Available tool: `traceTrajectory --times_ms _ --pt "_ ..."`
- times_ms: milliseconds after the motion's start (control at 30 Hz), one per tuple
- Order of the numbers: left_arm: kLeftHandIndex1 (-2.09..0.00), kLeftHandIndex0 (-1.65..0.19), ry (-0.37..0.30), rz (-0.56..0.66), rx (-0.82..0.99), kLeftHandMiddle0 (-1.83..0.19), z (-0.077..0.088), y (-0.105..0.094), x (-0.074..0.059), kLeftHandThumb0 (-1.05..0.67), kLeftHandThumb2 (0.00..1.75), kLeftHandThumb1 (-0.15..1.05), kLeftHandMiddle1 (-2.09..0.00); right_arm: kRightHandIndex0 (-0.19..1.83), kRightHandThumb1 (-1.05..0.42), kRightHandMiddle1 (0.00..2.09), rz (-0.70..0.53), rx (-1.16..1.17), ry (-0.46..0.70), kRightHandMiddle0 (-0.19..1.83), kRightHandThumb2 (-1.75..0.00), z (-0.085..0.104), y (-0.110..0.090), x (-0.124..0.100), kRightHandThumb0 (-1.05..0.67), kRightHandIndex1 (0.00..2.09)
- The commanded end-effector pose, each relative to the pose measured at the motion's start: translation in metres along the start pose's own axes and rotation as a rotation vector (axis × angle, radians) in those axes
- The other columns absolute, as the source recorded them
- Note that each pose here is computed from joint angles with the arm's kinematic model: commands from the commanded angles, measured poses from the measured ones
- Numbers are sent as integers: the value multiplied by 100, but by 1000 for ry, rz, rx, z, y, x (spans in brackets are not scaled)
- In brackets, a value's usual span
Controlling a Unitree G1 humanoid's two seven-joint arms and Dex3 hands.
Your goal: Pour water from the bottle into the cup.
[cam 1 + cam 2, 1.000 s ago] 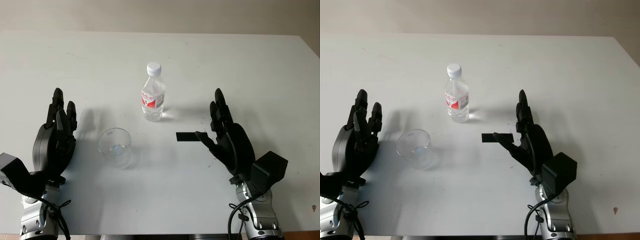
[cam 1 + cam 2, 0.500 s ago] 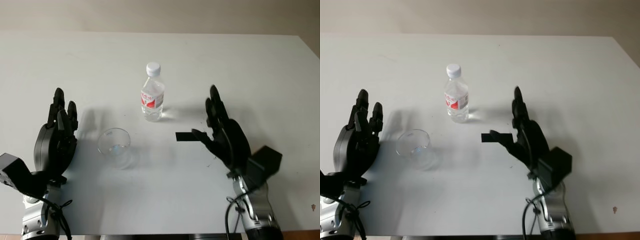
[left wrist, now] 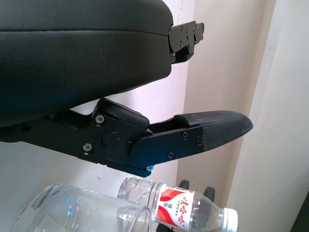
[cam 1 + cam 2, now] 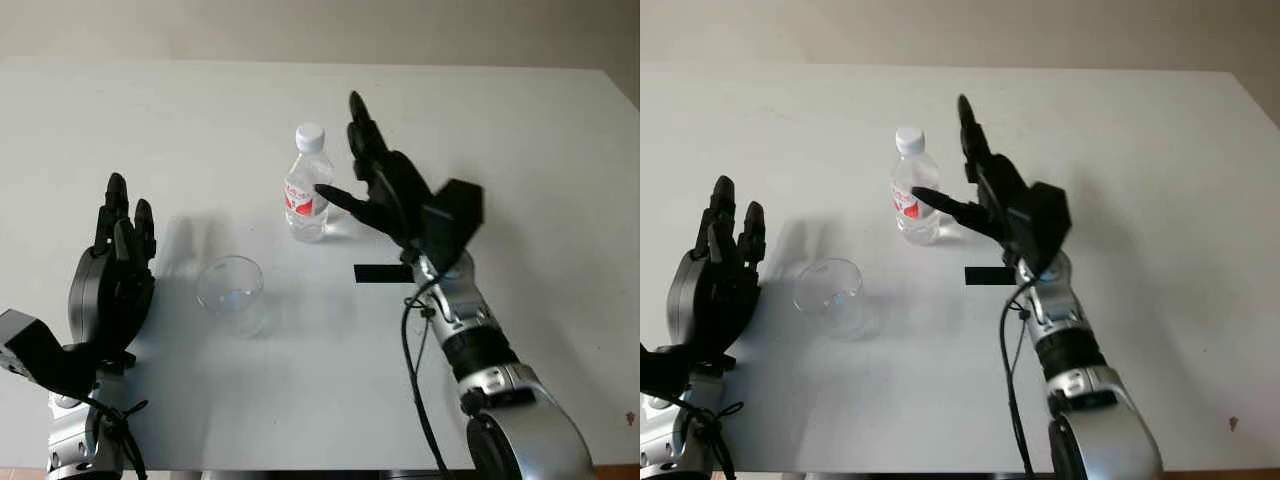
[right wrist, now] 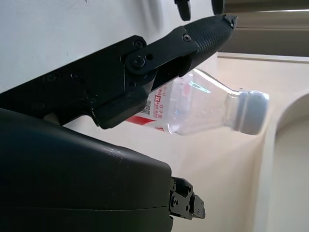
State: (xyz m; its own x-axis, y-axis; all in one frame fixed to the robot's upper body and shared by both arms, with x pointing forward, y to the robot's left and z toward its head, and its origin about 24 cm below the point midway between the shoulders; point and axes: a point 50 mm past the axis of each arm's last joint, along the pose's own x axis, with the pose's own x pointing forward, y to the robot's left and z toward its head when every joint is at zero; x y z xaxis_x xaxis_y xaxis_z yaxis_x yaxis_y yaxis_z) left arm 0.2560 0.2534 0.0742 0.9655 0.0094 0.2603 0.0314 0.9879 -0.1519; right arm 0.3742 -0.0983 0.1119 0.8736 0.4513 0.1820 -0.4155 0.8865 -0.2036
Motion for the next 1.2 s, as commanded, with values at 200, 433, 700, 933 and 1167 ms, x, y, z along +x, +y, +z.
traceTrajectory --times_ms 200,433,700,933,1167 --pt "0 19 33 6 -2 19 -6 2 -4 -81 62 105 -3 -19 -90 0 49 -10 28 -19 -5 -1 12 13 -101 0" --pt "-1 19 31 5 2 19 -7 2 -2 -80 63 105 -5 -19 -90 0 79 13 50 -19 -5 -5 23 17 -99 0" --pt "-1 19 36 4 2 19 -9 1 -1 -80 63 105 -4 -19 -88 0 110 63 53 -19 -5 -6 40 21 -98 0" --pt "-1 19 42 2 -8 19 -11 0 -2 -80 63 105 -4 -19 -84 0 101 248 22 -19 -4 -3 50 25 -81 0" --pt "-1 19 44 10 -15 19 -13 0 -2 -80 62 105 -4 3 -88 114 77 294 68 -13 -6 -5 49 29 -35 67"
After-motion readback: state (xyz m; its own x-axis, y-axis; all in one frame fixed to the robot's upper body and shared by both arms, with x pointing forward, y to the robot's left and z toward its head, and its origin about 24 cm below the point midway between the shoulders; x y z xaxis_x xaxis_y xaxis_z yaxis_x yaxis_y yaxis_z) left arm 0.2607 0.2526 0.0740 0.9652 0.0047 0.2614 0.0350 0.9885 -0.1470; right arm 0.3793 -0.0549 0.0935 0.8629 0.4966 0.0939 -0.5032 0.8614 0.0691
